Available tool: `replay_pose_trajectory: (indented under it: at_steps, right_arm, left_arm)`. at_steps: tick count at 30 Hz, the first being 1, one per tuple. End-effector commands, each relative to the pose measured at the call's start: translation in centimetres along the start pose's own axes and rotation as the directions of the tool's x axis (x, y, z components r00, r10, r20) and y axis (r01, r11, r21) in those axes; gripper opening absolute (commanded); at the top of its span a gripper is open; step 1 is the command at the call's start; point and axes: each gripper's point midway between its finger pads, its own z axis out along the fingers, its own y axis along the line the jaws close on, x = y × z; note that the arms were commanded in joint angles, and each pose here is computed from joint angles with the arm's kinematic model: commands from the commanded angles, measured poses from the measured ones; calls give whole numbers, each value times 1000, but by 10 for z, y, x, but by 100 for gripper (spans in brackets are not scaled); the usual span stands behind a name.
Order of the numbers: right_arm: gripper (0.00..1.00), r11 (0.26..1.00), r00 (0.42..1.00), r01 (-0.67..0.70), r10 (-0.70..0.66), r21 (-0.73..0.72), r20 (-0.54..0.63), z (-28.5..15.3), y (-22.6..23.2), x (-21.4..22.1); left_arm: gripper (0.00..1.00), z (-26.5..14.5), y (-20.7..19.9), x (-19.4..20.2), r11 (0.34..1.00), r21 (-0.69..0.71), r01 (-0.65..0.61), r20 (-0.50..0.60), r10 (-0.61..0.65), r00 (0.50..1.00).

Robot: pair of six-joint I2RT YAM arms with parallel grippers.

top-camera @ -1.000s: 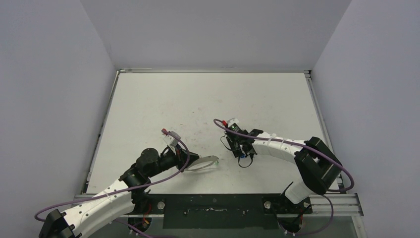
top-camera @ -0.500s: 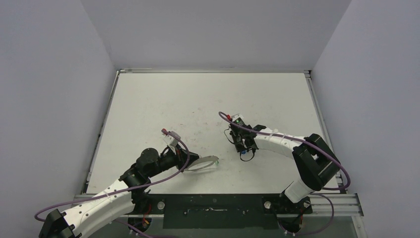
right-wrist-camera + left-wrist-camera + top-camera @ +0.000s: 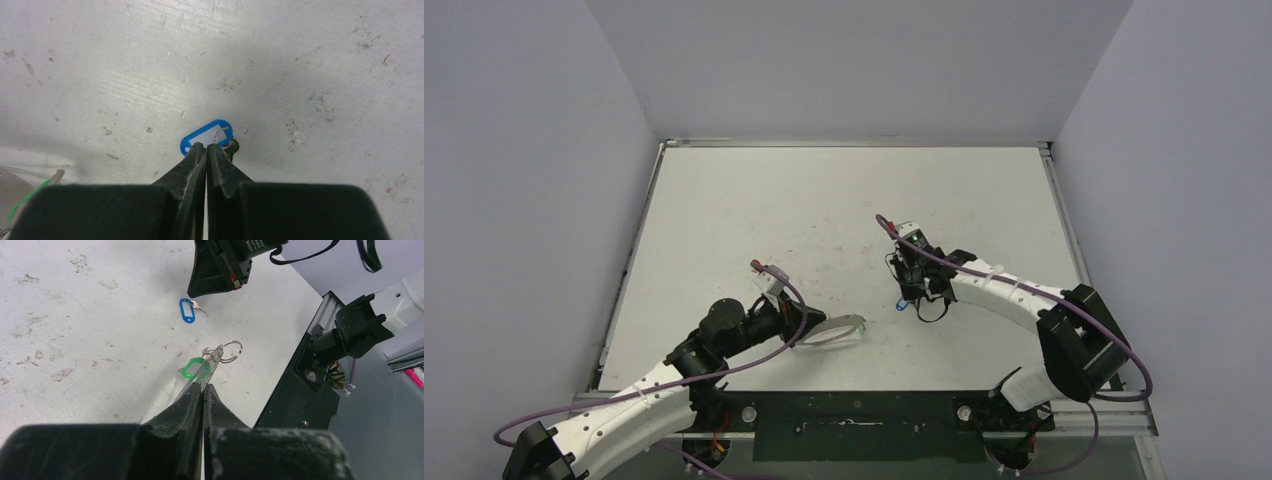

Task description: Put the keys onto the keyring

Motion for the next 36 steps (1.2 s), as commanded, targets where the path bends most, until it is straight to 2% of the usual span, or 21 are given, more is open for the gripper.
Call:
replay_pose_trajectory:
  at_steps: [1,3,4,7,8,10,14,18,25,27,28,30,36]
  right_arm:
    - [0,999,996,-15,18,-37,87,-18,4,-21]
    - [0,998,997,0,4,-59,76,-18,7,-19]
    - [5,998,997,9,-5,-57,71,-17,7,-19]
    - [30,999,999,30,-29,-40,37,-11,5,-14]
    - [34,999,999,36,-36,-31,22,-9,4,-12]
    - [36,999,999,47,-47,19,-2,-5,-3,-10]
    - [33,995,997,70,-67,66,-36,1,-7,-7]
    - [24,995,995,83,-80,63,-61,8,-6,-5]
    - [24,995,992,96,-92,41,-81,17,-1,-3]
    - [14,994,992,96,-92,48,-91,19,-2,-1]
    - [6,994,992,96,-91,49,-92,18,-2,-1]
    - [0,994,992,94,-89,49,-88,16,-2,-2]
    - [0,995,996,88,-86,51,-36,-8,-4,-13]
  left_arm:
    - [0,1,-15,-34,999,37,-28,89,24,996]
    - [0,1,-15,-34,999,38,-28,87,25,996]
    - [0,1,-15,-34,999,38,-29,86,25,996]
    - [0,1,-15,-34,999,39,-28,86,24,996]
    - [0,1,-15,-34,999,39,-27,86,23,996]
    - [0,1,-16,-34,999,39,-26,88,23,996]
    - [0,1,-16,-34,999,39,-26,88,22,996]
    - [0,1,-15,-33,999,36,-22,84,19,996]
    - [0,-1,-15,-32,999,35,-20,84,17,996]
    - [0,-1,-15,-33,999,34,-21,85,18,996]
    - [0,-1,-15,-33,999,33,-20,85,17,996]
    - [0,-1,-14,-32,999,32,-21,85,18,996]
    - [0,-1,-12,-31,1000,24,-19,83,17,996]
